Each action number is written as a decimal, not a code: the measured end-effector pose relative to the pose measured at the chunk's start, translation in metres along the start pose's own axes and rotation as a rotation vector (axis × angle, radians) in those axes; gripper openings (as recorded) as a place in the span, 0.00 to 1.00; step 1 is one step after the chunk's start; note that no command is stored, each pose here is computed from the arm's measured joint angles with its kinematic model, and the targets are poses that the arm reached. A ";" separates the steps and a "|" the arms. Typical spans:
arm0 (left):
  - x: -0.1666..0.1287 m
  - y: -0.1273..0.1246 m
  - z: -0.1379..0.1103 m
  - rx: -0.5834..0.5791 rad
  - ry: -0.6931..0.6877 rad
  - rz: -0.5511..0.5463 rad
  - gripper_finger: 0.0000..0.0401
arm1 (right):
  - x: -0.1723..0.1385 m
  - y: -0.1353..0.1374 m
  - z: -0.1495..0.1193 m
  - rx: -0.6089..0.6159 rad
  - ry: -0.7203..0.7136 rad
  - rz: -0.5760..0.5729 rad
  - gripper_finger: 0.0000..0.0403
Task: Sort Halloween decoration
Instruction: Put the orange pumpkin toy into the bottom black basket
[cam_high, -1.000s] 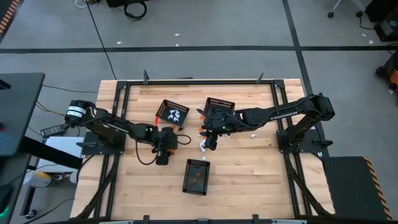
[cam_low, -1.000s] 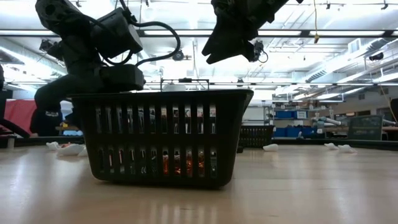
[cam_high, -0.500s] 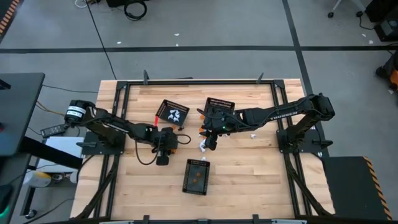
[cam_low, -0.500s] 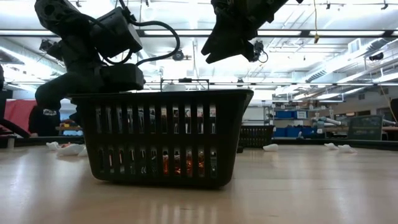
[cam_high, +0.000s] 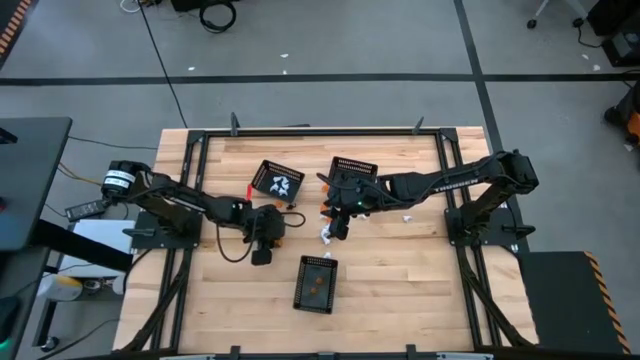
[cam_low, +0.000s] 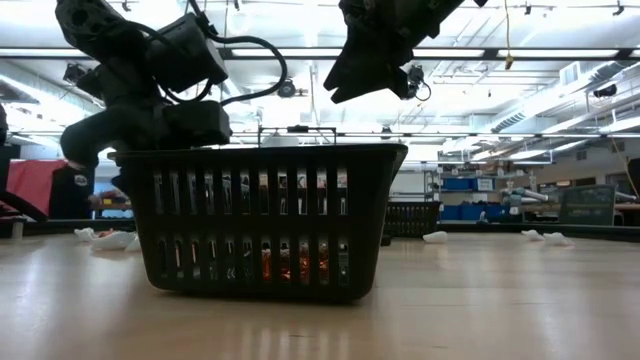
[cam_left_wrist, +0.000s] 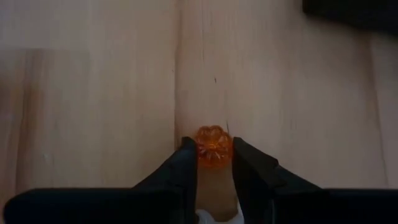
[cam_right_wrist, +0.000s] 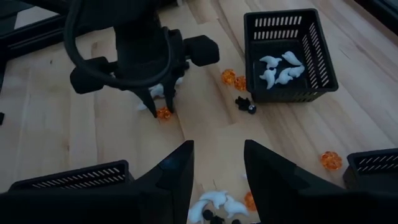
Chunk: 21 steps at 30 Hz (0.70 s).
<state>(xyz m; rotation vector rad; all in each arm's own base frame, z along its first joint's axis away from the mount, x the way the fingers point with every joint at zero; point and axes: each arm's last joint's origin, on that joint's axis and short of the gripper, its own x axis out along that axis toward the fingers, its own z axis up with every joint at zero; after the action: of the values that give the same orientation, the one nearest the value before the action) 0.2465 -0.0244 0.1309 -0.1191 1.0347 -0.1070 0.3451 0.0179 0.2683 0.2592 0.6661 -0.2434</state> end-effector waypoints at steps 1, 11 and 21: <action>0.000 0.000 0.000 0.000 -0.003 -0.003 0.23 | 0.000 0.000 0.000 0.000 0.000 0.000 0.36; -0.001 0.001 0.007 -0.042 -0.048 -0.084 0.23 | 0.000 0.000 0.000 0.001 -0.001 0.002 0.36; -0.003 0.010 0.009 -0.070 -0.063 -0.055 0.23 | 0.000 0.002 0.000 0.001 -0.006 0.006 0.36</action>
<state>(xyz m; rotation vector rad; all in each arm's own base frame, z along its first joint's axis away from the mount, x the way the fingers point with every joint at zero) 0.2528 -0.0133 0.1363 -0.2140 0.9729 -0.1165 0.3455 0.0193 0.2689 0.2614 0.6587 -0.2384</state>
